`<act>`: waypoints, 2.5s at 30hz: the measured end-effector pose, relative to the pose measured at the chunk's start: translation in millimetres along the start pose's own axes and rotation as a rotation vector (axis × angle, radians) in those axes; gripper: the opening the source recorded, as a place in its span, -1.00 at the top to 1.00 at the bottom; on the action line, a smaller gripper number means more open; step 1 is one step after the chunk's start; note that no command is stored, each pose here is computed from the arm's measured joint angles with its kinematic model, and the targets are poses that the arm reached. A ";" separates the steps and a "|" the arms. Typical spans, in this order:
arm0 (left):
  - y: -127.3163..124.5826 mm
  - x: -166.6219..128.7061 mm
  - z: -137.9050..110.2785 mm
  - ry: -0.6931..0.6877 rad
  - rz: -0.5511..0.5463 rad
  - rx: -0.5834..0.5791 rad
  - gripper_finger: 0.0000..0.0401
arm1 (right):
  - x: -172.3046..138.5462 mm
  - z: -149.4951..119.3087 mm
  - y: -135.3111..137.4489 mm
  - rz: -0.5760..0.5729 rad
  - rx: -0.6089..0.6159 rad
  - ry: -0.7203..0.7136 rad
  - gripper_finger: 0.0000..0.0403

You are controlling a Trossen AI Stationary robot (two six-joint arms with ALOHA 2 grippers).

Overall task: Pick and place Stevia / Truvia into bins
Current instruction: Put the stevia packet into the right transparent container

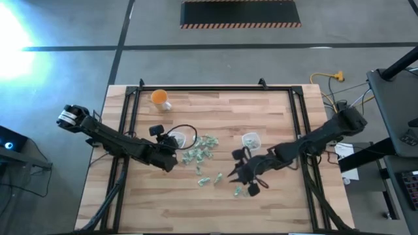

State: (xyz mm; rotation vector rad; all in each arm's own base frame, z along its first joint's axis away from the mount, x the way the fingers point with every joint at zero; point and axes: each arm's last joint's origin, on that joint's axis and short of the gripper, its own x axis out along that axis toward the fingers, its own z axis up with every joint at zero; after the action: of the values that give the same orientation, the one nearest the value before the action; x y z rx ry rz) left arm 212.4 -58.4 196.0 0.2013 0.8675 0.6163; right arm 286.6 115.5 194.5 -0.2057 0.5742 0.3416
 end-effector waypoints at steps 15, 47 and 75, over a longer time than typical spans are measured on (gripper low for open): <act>-0.2 -0.3 0.0 -0.001 -0.012 -0.007 0.39 | 63.5 -22.8 -18.2 0.022 0.036 0.117 0.21; -0.1 0.1 -0.9 0.001 -0.010 -0.005 0.39 | 84.0 -32.0 -27.5 0.015 0.007 0.307 0.77; -0.2 0.6 -1.9 0.003 -0.009 -0.002 0.39 | -11.8 -12.8 -34.4 -0.610 0.122 0.568 0.96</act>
State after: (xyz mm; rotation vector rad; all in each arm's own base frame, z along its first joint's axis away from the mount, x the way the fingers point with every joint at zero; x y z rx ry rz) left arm 211.3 -58.3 194.3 0.1946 0.8702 0.6089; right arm 283.8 77.0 193.9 -0.3511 1.0497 -0.3597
